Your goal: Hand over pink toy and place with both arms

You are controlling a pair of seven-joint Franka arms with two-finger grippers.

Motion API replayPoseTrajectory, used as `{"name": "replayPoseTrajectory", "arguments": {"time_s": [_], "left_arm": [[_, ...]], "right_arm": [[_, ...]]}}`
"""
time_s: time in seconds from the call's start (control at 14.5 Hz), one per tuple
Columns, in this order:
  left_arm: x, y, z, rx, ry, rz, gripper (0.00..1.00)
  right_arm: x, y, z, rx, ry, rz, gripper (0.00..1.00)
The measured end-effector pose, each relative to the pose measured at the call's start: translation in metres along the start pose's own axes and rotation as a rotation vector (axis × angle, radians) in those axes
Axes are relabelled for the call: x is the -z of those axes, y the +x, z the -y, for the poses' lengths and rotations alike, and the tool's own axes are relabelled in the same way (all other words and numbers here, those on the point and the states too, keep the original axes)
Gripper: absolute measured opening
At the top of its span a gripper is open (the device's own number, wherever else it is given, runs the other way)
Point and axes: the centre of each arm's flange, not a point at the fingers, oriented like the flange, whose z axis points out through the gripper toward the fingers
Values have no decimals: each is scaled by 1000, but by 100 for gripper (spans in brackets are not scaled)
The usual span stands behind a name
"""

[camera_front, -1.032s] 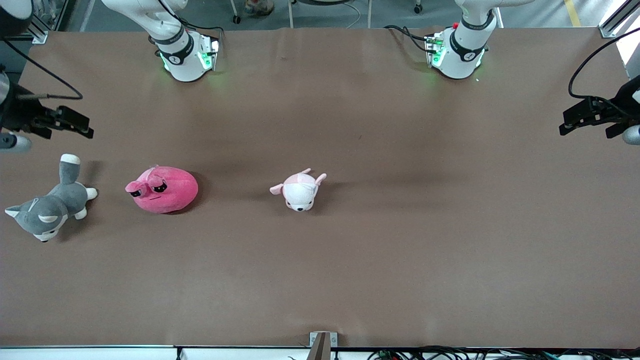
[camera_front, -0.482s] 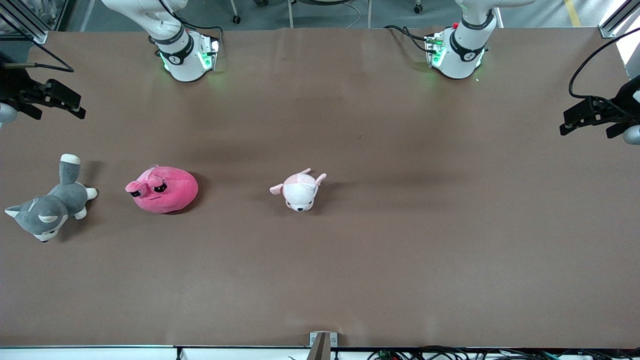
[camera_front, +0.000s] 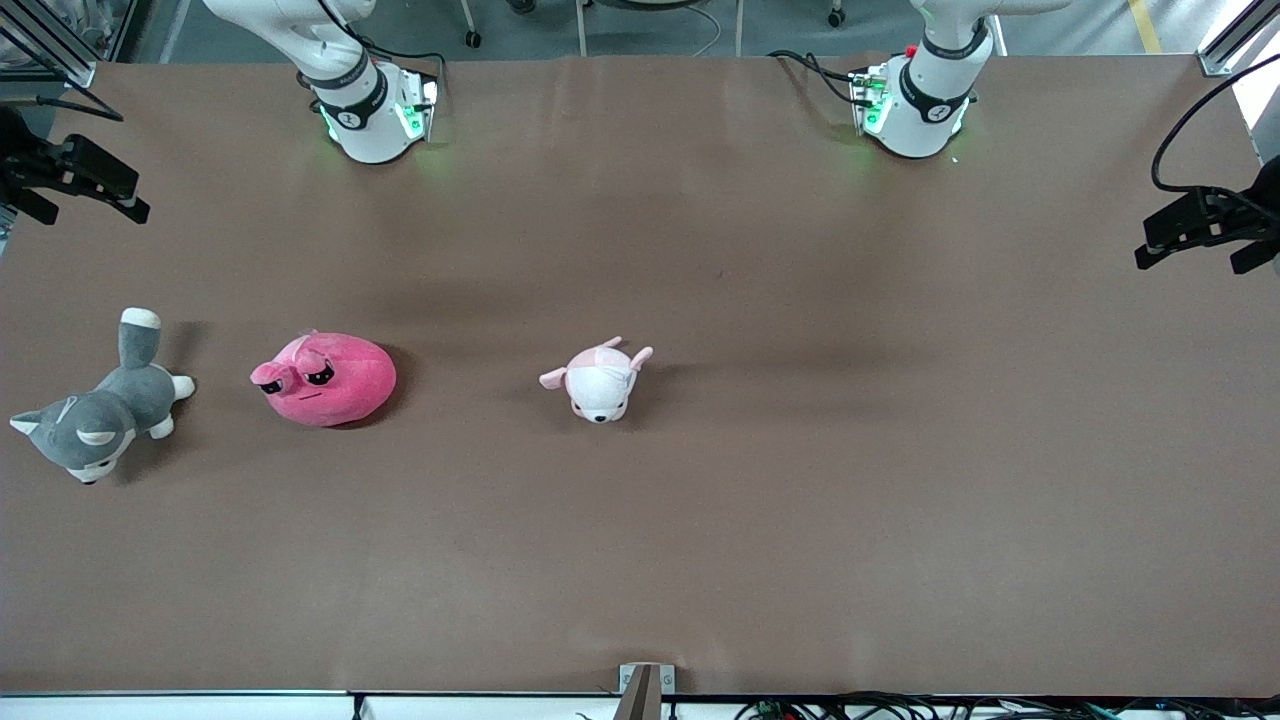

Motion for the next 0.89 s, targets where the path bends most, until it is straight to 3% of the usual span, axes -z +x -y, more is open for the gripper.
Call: {"name": "replayPoseTrajectory", "arguments": {"time_s": [0.89], "left_arm": [[4, 0, -3, -4, 0, -7, 100]], "right_arm": [[-5, 4, 0, 3, 1, 39, 100]]}}
